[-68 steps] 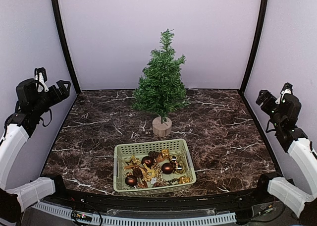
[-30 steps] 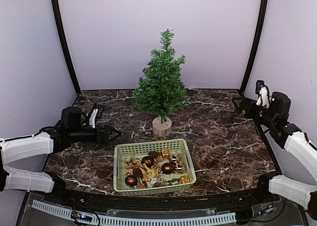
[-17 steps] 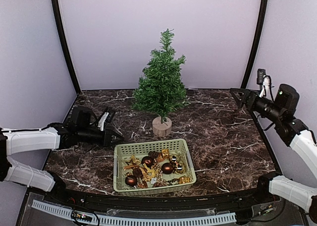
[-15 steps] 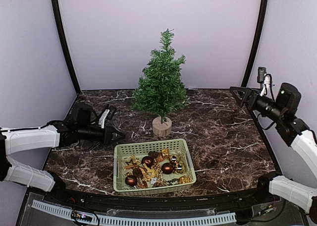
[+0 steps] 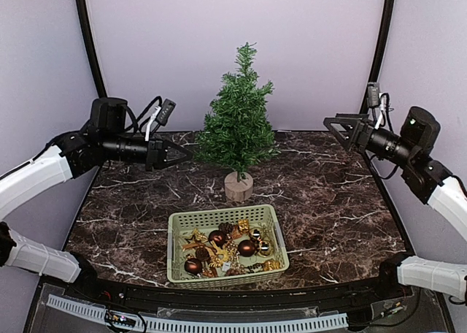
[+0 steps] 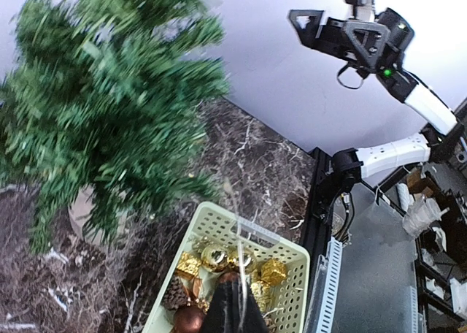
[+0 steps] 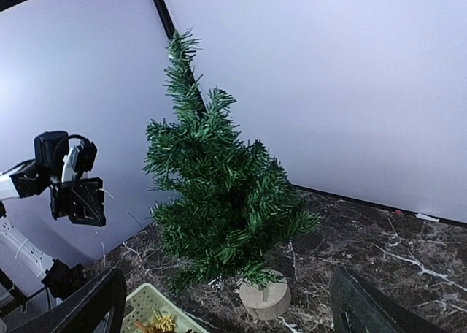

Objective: Decorate the small christmas tree
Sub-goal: Pick up the light string from the bin.

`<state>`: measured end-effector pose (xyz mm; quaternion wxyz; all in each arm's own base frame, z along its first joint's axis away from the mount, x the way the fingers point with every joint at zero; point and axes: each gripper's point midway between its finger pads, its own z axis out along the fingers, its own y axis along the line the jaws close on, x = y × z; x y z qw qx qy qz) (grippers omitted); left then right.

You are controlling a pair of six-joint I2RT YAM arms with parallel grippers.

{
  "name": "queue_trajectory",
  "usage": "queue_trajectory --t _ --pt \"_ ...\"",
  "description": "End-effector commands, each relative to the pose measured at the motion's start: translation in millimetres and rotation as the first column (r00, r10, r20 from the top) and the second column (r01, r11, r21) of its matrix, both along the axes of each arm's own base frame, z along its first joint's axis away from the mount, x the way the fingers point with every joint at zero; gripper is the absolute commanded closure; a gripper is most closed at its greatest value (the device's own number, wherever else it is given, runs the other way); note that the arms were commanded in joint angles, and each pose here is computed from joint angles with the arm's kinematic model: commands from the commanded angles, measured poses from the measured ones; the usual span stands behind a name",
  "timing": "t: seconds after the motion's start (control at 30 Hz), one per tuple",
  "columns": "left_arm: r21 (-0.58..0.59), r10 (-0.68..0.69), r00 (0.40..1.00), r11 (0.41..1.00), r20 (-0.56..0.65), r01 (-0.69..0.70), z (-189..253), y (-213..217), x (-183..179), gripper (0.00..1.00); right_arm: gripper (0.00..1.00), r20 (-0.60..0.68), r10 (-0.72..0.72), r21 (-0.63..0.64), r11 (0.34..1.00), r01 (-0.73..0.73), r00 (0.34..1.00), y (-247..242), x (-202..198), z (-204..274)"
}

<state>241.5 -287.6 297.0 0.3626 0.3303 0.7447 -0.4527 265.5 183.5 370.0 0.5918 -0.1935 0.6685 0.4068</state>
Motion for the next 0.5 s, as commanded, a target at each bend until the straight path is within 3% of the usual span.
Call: queue_trajectory --t 0.0,0.2,0.47 --pt "0.014 -0.151 0.989 0.989 0.004 0.150 26.8 -5.9 -28.7 1.00 0.01 0.106 0.099 -0.024 0.995 -0.097 0.989 27.2 -12.9 32.8" --pt "-0.067 -0.275 0.958 0.957 0.079 0.281 84.8 -14.5 -45.8 1.00 0.01 0.136 0.250 -0.083 0.967 -0.241 0.958 83.8 -34.7 38.2" --pt "-0.111 -0.378 0.917 0.913 0.127 0.392 120.7 -22.6 -54.0 1.00 0.01 0.153 0.404 -0.121 0.913 -0.389 0.902 151.6 -53.2 37.6"
